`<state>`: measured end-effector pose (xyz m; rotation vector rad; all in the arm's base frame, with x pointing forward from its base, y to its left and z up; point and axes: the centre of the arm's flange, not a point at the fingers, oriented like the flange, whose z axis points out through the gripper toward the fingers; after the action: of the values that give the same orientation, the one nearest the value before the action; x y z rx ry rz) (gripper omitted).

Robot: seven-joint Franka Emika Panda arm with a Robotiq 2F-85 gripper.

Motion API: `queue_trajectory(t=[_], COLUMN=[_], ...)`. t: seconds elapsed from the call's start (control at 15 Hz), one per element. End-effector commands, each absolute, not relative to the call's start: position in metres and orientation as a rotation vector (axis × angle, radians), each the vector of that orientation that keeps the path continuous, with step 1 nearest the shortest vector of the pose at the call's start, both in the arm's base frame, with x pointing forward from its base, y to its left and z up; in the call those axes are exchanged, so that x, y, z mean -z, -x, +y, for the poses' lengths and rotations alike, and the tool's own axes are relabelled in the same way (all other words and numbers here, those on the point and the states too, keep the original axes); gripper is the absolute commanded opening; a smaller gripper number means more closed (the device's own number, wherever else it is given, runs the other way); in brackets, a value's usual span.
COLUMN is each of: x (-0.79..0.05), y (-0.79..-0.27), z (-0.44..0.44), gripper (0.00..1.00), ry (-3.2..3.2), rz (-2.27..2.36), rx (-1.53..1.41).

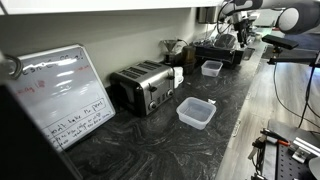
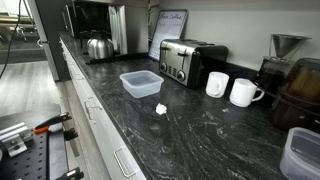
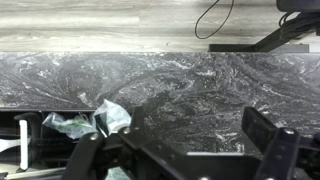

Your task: Pick the pen and place it in the bowl on the right, slide the bowl on the left to the right and then move the white cup to the left

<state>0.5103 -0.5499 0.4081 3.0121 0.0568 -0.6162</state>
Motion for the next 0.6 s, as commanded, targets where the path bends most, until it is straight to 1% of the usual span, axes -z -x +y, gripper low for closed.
queue_trajectory(t=[0.0, 0.13, 0.27, 0.33, 0.53], x=[-0.399, -0.397, -0.396, -0.399, -0.400], y=[-0.478, -0.478, -0.488, -0.510, -0.512], z=[-0.513, -0.509, -0.509, -0.537, -0.532], gripper=[1.00, 1.00, 1.00, 1.00, 1.00], ry=[-3.045, -3.058, -3.090, -3.060, -3.077], rz=[0.128, 0.132, 0.014, 0.067, 0.023], rx=[0.633, 0.646, 0.587, 0.642, 0.623])
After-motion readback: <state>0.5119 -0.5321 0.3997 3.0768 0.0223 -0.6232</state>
